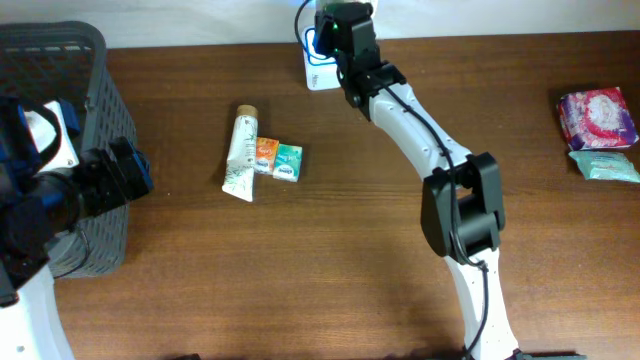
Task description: Scan the item barcode
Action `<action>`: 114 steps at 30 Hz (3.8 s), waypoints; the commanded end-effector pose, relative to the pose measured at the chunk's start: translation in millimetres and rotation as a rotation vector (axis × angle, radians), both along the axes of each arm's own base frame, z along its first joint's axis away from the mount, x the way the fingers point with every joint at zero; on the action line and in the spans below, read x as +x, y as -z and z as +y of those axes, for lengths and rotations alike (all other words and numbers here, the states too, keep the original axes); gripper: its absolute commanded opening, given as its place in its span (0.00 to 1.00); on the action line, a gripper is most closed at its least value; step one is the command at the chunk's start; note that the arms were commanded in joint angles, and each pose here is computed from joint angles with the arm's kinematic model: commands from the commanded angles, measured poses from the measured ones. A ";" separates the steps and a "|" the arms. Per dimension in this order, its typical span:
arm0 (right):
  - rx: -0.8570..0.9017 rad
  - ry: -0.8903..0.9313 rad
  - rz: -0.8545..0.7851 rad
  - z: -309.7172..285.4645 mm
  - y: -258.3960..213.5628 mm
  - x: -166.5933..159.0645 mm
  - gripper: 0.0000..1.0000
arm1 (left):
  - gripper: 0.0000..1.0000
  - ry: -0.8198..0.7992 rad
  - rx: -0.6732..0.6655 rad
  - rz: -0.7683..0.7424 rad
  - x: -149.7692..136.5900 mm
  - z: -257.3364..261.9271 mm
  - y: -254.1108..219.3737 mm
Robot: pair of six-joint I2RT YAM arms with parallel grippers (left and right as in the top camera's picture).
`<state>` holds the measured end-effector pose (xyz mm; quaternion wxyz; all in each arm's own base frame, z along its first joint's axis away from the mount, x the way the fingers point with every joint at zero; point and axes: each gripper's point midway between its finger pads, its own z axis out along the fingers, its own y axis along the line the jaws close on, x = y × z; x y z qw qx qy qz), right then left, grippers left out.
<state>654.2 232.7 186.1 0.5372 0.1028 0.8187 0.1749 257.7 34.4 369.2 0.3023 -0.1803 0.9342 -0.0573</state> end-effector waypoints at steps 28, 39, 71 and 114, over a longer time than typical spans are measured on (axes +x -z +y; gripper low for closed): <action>0.283 0.561 0.849 -399.1 22.8 -193.7 0.61 | 0.99 -0.013 -0.005 -0.002 -0.3 1.2 -0.4; 0.387 0.711 1.022 -472.9 104.5 -237.8 0.98 | 0.99 -0.013 -0.005 -0.002 -0.3 1.2 -0.4; -0.123 -0.471 0.859 -39.9 3.4 -224.5 0.99 | 0.99 -0.013 -0.005 -0.002 -0.3 1.2 -0.4; -0.228 -0.307 0.959 78.1 167.3 -219.2 0.04 | 0.99 -0.013 -0.005 -0.002 -0.3 1.3 -0.4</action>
